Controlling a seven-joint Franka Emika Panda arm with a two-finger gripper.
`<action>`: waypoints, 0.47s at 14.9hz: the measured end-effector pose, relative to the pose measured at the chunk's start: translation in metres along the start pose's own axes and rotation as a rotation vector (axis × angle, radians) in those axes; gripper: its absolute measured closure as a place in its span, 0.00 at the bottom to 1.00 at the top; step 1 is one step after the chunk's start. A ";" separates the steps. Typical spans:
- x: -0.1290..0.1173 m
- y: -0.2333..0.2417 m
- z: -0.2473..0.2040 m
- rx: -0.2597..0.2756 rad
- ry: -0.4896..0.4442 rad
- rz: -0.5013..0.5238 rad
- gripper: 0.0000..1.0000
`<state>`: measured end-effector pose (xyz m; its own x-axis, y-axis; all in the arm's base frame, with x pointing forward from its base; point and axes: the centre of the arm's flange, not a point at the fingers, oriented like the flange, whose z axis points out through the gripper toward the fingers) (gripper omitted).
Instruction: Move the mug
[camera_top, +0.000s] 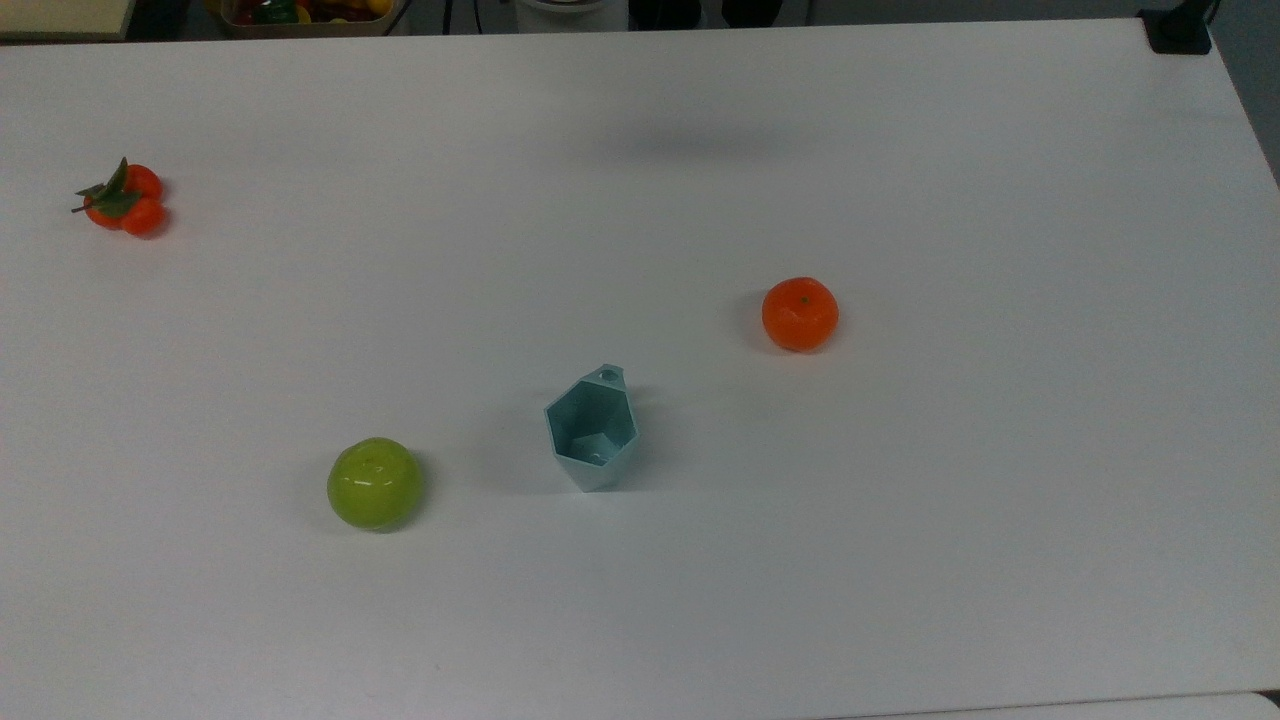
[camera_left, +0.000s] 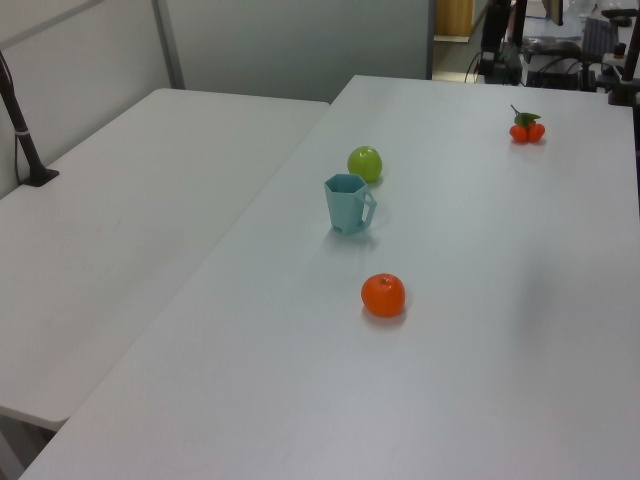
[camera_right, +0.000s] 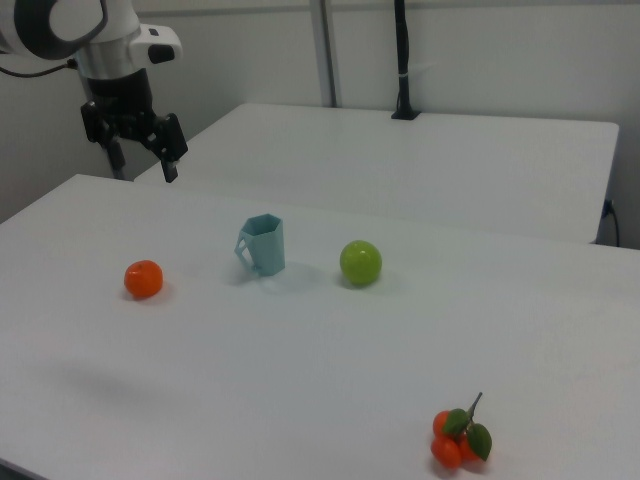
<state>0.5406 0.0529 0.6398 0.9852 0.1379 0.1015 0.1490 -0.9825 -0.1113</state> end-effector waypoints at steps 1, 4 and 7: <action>0.000 0.000 0.000 0.000 0.000 0.000 0.00; 0.000 0.000 0.000 0.000 0.000 0.001 0.00; 0.000 0.001 0.000 0.000 0.000 0.003 0.00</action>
<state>0.5409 0.0516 0.6395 0.9857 0.1349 0.1010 0.1460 -0.9830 -0.1116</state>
